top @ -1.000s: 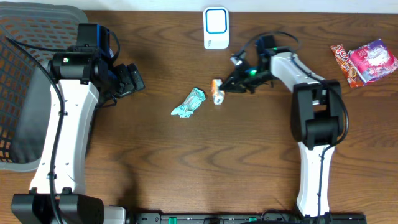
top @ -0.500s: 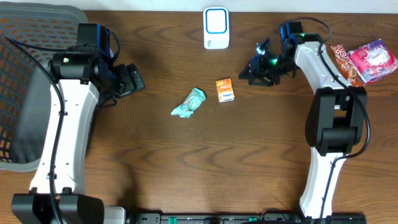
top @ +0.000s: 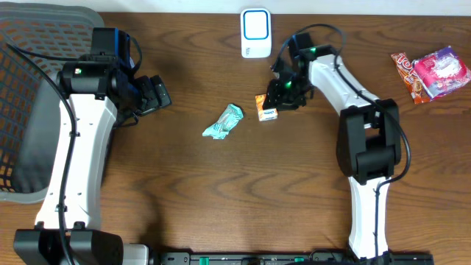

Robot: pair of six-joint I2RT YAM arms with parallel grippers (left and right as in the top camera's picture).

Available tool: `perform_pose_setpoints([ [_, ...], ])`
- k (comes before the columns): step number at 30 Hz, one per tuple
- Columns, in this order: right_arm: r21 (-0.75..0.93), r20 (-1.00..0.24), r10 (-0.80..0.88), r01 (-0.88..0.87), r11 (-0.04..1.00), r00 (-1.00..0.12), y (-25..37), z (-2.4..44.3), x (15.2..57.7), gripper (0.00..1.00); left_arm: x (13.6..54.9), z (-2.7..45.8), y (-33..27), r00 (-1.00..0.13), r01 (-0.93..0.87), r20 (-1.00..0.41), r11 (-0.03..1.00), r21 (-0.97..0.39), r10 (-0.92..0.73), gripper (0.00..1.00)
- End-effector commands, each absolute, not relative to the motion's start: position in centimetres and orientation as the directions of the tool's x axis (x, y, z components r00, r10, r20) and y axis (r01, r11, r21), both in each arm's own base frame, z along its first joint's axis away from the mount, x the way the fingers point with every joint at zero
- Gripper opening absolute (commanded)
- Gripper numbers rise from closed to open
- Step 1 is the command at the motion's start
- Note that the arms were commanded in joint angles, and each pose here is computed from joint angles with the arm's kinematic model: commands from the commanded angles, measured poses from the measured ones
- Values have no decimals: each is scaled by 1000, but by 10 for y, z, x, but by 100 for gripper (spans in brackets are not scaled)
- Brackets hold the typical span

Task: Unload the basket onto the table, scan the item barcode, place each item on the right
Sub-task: 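Lift the orange pack toward the white scanner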

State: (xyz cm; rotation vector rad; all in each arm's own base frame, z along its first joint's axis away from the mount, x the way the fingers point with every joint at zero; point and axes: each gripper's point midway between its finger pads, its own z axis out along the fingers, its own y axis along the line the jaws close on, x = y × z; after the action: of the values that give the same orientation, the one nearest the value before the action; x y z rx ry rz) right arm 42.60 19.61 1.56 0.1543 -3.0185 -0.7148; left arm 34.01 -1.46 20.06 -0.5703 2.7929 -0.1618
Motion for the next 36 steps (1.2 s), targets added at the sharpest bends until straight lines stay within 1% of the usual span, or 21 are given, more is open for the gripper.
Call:
perform_pose_setpoints([
  [1,396,3,-106,-96,913,-994,192,5,429,9,339,203,-12,-877,-371,-264,915,-160,-401,98],
  [2,397,2,-97,-88,913,-995,193,5,430,1,339,203,-12,-877,-371,-264,915,-160,-401,98],
  [7,394,-21,-88,-89,915,-996,194,13,435,1,339,203,-12,-877,-371,-264,915,-160,-401,98],
  [9,353,-55,-86,-100,930,-995,188,24,442,1,339,203,-12,-877,-371,-264,915,-160,-401,98],
  [11,269,-106,-86,-112,957,-991,179,39,451,1,339,203,-12,-877,-371,-264,915,-160,-401,98],
  [14,76,-202,-103,-120,990,-974,160,67,468,1,339,203,-12,-877,-371,-264,915,-160,-401,98],
  [16,-76,-282,-133,-116,990,-950,148,91,480,1,339,203,-12,-877,-371,-264,915,-160,-401,98],
  [18,-174,-332,-180,-127,976,-926,145,107,487,1,339,203,-12,-877,-371,-264,915,-160,-401,98],
  [19,-254,-366,-222,-133,958,-904,144,119,492,1,339,203,-12,-877,-371,-264,915,-160,-401,98],
  [21,-359,-399,-296,-149,921,-868,146,132,500,1,339,203,-12,-877,-371,-264,915,-160,-401,98],
  [25,-510,-454,-417,-154,846,-787,155,154,519,1,339,203,-12,-877,-371,-264,915,-160,-401,98],
  [29,-581,-517,-513,-159,798,-685,173,179,542,1,339,203,-12,-877,-371,-264,915,-160,-401,98],
  [30,-594,-553,-538,-153,790,-636,180,190,553,1,339,203,-12,-877,-371,-264,915,-160,-401,98],
  [35,-576,-679,-534,-84,813,-503,194,225,582,1,339,203,-12,-877,-371,-264,915,-160,-402,98],
  [36,-572,-691,-548,-106,813,-471,199,228,588,1,339,203,-12,-877,-371,-264,915,-160,-401,98],
])
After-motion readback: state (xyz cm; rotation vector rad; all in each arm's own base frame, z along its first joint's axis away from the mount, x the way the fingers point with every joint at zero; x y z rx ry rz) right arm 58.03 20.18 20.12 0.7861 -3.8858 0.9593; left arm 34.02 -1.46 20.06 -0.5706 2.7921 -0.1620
